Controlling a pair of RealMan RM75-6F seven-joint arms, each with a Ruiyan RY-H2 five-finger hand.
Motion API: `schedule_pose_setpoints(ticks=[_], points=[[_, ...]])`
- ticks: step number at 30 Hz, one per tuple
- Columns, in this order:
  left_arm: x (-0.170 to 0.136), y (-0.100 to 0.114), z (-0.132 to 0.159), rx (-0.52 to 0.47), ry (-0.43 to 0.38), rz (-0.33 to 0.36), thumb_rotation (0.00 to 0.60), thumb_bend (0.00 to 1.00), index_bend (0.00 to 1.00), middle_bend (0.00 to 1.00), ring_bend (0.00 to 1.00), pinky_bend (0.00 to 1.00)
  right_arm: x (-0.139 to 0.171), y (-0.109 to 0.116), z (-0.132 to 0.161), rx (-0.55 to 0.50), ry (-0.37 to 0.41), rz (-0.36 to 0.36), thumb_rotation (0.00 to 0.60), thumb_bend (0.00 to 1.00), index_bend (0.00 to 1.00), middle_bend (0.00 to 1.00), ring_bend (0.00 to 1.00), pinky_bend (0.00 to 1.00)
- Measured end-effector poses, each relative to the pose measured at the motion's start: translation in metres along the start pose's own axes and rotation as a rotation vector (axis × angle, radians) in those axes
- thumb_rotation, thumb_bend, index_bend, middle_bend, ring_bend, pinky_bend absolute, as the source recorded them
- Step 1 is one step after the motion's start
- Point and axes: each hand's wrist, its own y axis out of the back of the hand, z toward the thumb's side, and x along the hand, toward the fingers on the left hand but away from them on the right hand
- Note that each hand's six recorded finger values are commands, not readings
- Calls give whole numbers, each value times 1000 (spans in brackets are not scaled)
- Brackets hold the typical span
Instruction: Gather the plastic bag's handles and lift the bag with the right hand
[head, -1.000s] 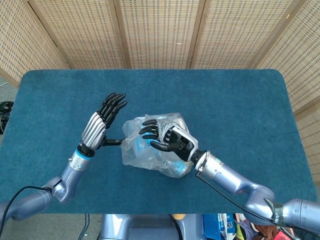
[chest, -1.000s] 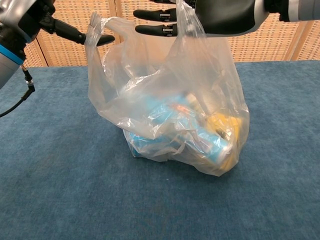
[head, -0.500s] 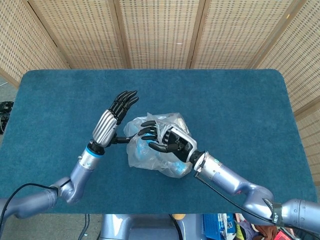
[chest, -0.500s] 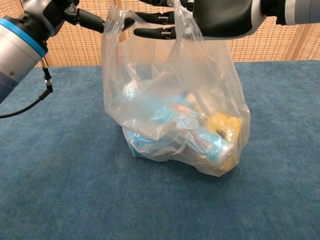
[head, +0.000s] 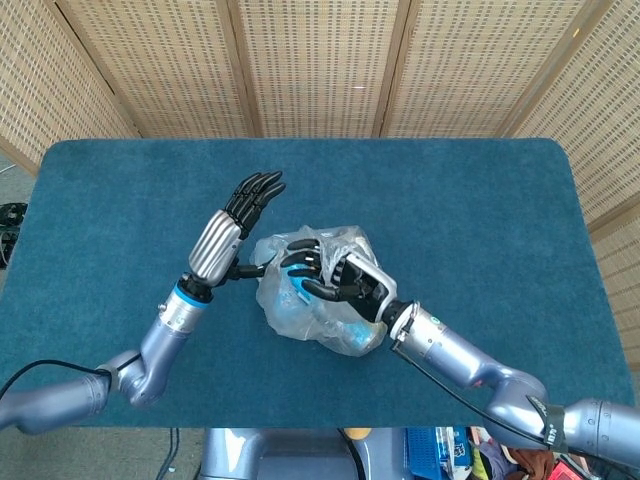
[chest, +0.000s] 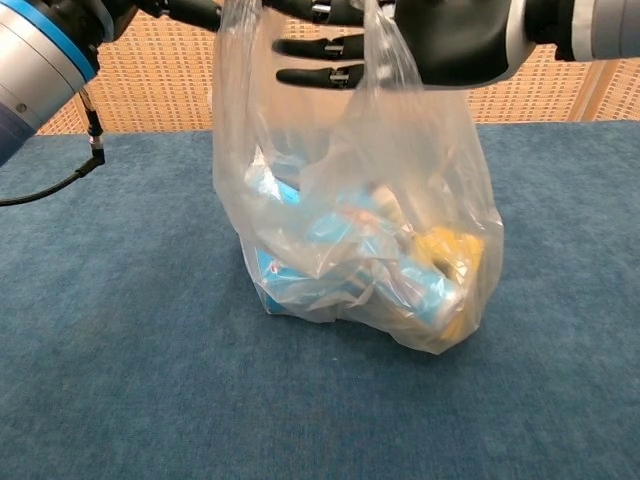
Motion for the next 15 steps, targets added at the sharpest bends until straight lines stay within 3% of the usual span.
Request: schedule_pose_setpoints(ticks=[15], points=[[-5, 17, -3, 40, 5, -8, 600, 848, 0, 0, 0, 0, 1, 10, -2, -9, -2, -22, 600, 357, 269, 342, 157, 151]])
